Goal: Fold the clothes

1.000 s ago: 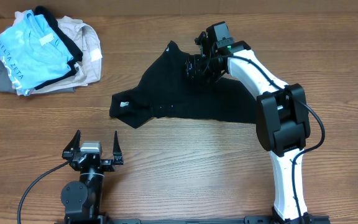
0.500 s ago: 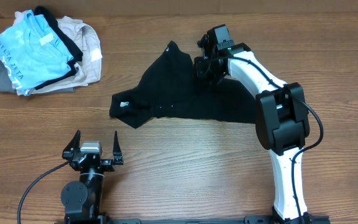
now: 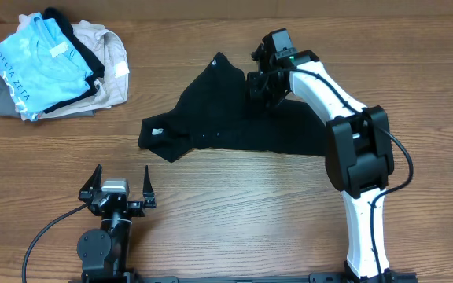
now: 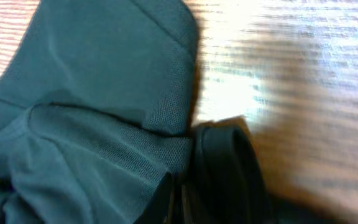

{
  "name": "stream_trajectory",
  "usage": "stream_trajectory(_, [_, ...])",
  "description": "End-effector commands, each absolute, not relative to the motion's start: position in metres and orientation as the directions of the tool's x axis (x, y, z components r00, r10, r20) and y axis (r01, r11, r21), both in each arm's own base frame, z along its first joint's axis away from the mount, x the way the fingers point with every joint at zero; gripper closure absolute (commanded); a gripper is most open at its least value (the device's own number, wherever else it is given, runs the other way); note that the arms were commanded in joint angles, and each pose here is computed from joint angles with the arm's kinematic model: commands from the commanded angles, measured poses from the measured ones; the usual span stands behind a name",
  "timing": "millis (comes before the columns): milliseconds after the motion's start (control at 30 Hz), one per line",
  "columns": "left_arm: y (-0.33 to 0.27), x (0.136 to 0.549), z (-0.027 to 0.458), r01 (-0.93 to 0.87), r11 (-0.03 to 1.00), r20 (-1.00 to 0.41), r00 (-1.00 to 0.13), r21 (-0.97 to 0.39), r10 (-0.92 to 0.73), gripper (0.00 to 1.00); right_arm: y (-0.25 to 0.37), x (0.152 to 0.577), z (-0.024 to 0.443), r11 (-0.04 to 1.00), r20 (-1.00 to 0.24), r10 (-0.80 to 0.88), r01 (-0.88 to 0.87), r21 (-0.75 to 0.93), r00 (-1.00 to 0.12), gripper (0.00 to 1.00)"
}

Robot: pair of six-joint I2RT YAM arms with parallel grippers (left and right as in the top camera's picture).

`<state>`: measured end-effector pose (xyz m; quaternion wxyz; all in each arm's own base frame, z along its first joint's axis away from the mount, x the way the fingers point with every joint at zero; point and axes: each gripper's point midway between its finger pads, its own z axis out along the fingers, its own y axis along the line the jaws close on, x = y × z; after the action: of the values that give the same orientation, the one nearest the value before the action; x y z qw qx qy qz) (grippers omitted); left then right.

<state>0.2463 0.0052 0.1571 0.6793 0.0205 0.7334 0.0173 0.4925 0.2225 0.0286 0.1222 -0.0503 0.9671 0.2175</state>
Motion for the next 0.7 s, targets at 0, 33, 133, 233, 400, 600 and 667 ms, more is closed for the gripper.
stream_trajectory(0, [0.007, 0.246, 0.157, -0.004, 0.998, -0.995, -0.071, 0.069, 0.069, 0.0, 0.225, 0.501, 0.106, 0.882, -0.383, -0.021, -0.197, 0.428, -0.924, 0.96])
stream_trajectory(33, [0.007, 0.246, 0.157, -0.004, 0.998, -0.995, -0.071, 0.07, 0.069, 0.0, 0.225, 0.499, 0.114, 0.881, -0.389, -0.02, -0.2, 0.428, -0.921, 0.96])
stream_trajectory(133, [0.007, 0.246, 0.157, -0.004, 0.998, -0.995, -0.071, 0.07, 0.069, 0.0, 0.224, 0.491, 0.14, 0.878, -0.409, -0.021, -0.213, 0.429, -0.912, 0.94])
stream_trajectory(233, [0.007, 0.246, 0.157, -0.004, 0.998, -0.995, -0.071, 0.07, 0.069, 0.0, 0.223, 0.485, 0.155, 0.876, -0.418, -0.021, -0.219, 0.43, -0.908, 0.85])
stream_trajectory(400, [0.007, 0.246, 0.157, -0.004, 0.998, -0.995, -0.071, 0.07, 0.069, 0.0, 0.222, 0.481, 0.153, 0.879, -0.406, -0.024, -0.212, 0.426, -0.914, 0.82])
stream_trajectory(600, [0.007, 0.246, 0.157, -0.004, 0.998, -0.995, -0.071, 0.07, 0.069, 0.0, 0.207, 0.488, 0.143, 0.92, -0.418, -0.013, -0.174, 0.35, -0.908, 0.42])
stream_trajectory(667, [0.007, 0.246, 0.157, -0.004, 0.998, -0.995, -0.071, 0.069, 0.069, 0.0, 0.202, 0.493, 0.138, 0.935, -0.43, -0.008, -0.159, 0.316, -0.903, 0.33])
